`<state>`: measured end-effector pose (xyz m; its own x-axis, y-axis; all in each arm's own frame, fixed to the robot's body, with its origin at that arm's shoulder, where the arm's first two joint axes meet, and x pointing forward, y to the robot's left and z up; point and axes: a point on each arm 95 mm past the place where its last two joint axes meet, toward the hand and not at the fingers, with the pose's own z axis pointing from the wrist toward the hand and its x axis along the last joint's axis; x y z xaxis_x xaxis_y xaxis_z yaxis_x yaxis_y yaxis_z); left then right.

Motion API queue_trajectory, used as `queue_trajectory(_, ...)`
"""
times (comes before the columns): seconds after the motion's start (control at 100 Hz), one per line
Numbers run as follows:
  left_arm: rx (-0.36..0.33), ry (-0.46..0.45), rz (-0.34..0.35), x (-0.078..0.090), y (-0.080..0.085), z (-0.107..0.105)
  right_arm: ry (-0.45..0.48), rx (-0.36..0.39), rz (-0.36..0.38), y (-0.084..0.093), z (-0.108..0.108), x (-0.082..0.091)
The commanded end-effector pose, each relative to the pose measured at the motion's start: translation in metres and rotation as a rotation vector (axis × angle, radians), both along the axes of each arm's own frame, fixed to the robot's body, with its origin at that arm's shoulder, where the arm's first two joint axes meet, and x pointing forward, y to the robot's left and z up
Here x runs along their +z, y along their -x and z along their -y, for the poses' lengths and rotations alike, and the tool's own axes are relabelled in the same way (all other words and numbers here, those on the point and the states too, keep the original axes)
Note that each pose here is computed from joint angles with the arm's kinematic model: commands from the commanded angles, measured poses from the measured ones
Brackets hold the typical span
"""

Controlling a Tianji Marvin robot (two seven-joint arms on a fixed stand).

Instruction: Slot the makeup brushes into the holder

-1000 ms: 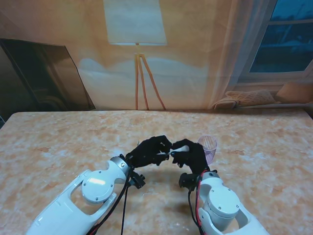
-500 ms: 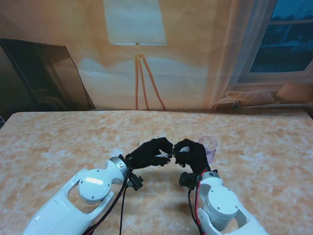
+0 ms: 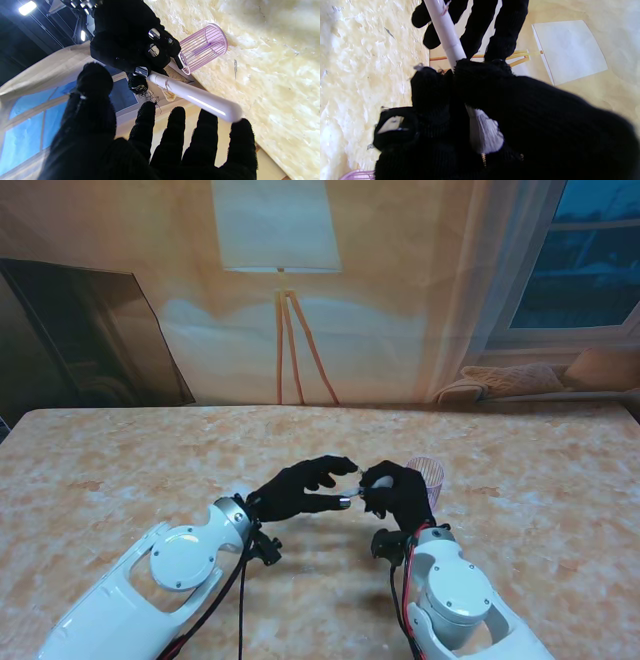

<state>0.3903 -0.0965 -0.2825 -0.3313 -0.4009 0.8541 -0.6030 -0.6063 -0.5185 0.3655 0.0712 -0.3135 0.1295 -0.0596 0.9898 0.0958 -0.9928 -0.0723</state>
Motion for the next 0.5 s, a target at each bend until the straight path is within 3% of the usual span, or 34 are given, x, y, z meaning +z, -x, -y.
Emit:
queue_trajectory(0.0, -0.021, -0.027, 0.010, -0.001, 0.000, -0.006, 0.009, 0.008, 0.006, 0.001, 0.001, 0.002)
queue_trajectory(0.49, -0.107, -0.242, 0.227, -0.001, 0.001, -0.022, 0.218, -0.072, 0.153, -0.024, 0.052, 0.036)
